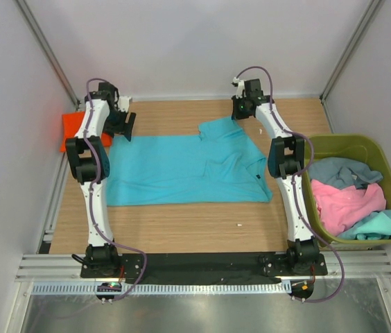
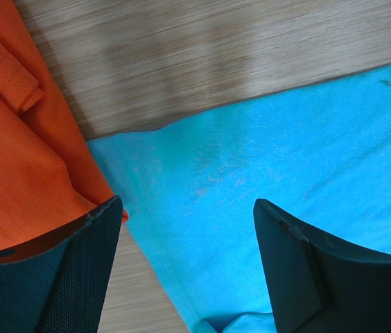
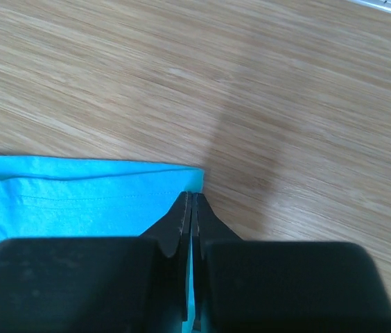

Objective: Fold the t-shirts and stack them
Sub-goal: Fold the tshirt

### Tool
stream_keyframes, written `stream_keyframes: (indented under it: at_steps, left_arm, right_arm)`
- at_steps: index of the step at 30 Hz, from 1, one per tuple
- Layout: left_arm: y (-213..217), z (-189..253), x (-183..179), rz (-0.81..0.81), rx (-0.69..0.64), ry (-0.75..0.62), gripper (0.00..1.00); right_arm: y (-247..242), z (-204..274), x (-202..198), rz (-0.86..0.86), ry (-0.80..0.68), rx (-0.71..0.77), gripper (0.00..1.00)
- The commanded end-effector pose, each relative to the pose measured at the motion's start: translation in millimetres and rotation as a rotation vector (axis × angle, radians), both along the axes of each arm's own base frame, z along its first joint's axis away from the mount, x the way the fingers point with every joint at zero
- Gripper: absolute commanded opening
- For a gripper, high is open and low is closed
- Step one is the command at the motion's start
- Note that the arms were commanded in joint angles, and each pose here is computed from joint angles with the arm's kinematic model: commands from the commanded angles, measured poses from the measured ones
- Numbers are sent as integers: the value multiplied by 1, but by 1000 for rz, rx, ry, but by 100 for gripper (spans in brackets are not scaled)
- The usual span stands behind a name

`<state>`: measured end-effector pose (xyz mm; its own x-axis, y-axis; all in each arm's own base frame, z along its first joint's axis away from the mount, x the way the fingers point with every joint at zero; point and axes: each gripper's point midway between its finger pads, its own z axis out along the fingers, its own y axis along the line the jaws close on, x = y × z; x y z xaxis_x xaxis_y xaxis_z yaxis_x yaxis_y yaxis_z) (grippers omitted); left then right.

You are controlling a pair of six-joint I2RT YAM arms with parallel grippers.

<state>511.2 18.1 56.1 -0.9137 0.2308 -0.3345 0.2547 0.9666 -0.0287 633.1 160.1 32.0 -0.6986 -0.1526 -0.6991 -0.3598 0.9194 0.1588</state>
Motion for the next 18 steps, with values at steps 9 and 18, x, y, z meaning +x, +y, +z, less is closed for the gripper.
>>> stream_keyframes:
  at_steps: [9,18]
  left_arm:
    - [8,27,5,14,38,-64,77]
    - [18,23,21,30,81,-101,78]
  right_arm:
    - [-25,15,6,-59,-43,-113,1]
    - [-61,17,2,-85,-22,-151,1]
